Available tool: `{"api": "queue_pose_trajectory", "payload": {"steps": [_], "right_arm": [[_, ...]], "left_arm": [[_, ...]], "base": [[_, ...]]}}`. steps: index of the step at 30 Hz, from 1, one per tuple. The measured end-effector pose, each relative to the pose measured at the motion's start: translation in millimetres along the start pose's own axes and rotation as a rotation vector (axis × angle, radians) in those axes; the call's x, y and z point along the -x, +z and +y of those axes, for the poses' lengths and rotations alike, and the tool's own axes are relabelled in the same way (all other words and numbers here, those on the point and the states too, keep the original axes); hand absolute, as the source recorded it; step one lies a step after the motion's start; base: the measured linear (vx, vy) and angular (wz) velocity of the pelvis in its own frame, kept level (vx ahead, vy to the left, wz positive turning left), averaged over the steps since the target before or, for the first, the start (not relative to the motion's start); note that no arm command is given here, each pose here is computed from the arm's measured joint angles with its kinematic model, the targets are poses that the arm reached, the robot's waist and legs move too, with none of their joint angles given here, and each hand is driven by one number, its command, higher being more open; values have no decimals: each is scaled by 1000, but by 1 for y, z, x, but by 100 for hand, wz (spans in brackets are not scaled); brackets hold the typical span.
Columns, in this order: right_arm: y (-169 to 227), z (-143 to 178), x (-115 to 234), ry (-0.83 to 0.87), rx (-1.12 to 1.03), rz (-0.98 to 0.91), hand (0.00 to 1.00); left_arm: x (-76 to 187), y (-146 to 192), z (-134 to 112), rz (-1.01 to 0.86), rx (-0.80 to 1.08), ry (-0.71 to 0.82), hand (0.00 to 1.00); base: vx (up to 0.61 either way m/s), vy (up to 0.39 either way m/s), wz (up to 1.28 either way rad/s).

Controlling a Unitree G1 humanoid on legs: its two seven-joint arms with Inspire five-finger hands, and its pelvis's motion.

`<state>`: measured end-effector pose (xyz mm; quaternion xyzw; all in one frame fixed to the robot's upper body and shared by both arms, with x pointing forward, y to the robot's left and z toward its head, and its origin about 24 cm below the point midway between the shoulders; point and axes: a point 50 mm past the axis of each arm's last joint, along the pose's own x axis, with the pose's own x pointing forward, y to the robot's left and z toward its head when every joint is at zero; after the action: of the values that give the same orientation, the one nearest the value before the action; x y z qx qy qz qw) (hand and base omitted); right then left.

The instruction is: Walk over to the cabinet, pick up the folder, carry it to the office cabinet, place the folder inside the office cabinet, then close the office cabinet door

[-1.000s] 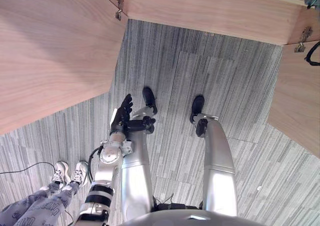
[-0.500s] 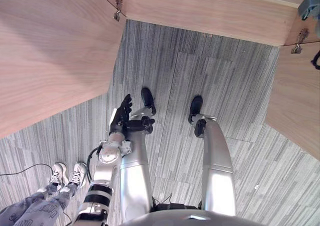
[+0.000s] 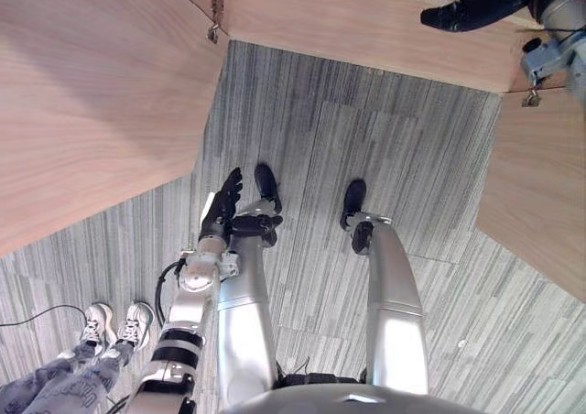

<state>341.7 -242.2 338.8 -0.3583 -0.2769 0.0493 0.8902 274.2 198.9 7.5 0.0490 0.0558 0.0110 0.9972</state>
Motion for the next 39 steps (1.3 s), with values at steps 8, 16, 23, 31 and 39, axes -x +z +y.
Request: {"api": "queue_pose_trajectory", "payload": {"steps": [8, 16, 23, 31, 39], "right_arm": [[-9, 19, 19, 96, -96, -7, 100], [-21, 43, 55, 60, -406, -70, 100], [1, 33, 74, -283, -506, -261, 100], [3, 53, 84, -462, -412, -258, 0], [0, 65, 85, -514, -236, -209, 0]], "left_arm": [[1, -1, 2, 4, -17, -13, 100], [2, -3, 1, 10, -17, 1, 100], [0, -4, -3, 13, 20, 45, 100], [-9, 6, -5, -17, 32, 83, 100], [-11, 7, -5, -20, 32, 102, 100]], "base": [[0, 0, 0], [0, 0, 0], [0, 0, 0], [-3, 7, -2], [1, 2, -1]]}}
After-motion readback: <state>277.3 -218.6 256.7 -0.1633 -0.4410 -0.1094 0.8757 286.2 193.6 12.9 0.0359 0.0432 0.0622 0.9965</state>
